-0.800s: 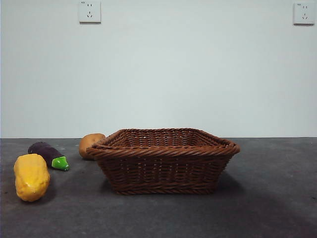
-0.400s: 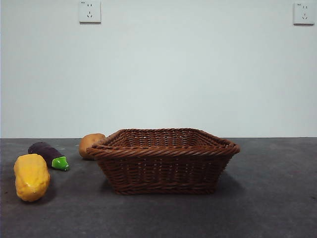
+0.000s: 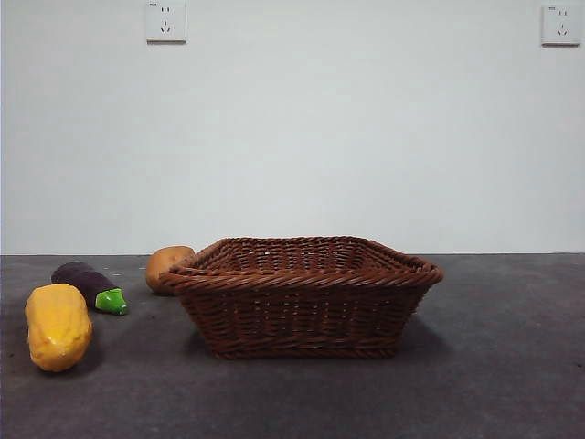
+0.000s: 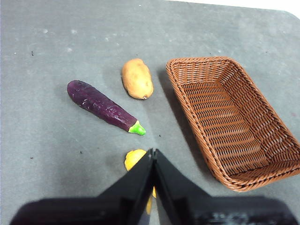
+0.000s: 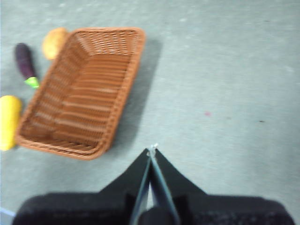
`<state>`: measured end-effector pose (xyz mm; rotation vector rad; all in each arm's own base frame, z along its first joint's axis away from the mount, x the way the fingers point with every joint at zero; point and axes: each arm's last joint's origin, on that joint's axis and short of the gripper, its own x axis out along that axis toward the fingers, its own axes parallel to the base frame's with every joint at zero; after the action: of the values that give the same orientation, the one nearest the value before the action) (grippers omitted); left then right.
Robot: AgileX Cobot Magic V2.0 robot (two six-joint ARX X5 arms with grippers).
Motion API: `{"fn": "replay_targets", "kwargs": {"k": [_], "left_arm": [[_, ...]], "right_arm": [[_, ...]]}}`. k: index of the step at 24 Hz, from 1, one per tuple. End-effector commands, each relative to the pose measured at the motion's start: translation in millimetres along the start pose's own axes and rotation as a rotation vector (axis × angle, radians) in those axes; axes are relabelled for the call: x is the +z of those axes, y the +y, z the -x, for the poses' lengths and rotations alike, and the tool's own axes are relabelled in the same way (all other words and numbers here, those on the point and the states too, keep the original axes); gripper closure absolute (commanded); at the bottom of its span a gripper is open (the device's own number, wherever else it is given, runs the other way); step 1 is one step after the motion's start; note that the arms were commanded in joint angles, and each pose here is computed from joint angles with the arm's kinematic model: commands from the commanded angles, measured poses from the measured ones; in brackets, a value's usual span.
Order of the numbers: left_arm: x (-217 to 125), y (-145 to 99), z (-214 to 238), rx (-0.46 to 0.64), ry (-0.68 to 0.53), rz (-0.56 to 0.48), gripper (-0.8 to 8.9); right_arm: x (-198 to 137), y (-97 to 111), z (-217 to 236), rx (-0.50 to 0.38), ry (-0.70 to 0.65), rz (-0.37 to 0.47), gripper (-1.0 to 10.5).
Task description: Help me put the vegetables on the table into the basket
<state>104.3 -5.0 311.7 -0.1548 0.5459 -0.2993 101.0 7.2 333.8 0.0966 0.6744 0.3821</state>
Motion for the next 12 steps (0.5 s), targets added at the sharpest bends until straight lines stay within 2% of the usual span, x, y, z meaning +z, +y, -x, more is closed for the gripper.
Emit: {"fn": "replay_targets", "kwargs": {"k": [1,2,3,4,5,12], "left_arm": [[3,-1,2,-0.003,-0.02,-0.025,5.19],[3,-1,2,-0.003,-0.021,-0.024,3.44],[3,-1,2,-0.003,-0.021,-0.022,2.32],[3,-1,2,-0.003,-0.02,-0.022,1.91],[3,-1,1,-0.003,-0.016,-0.02,1.83],[5,3,-9,-0.001,0.029,0.005,1.84]], "right_arm": [[3,1,0,0.032,-0.007,0.013,7.9],[3,1,-1,0.042,-0.002,0.011,6.9],[3,0,-2,0.047,0.002,0.008,5.8],[3,0,-2,0.049,0.002,0.007,4.7],[3,0,-3,0.05,0.005,0.006,4.1],[8,-5,-13,0.068,0.04,-0.019,4.0]]}}
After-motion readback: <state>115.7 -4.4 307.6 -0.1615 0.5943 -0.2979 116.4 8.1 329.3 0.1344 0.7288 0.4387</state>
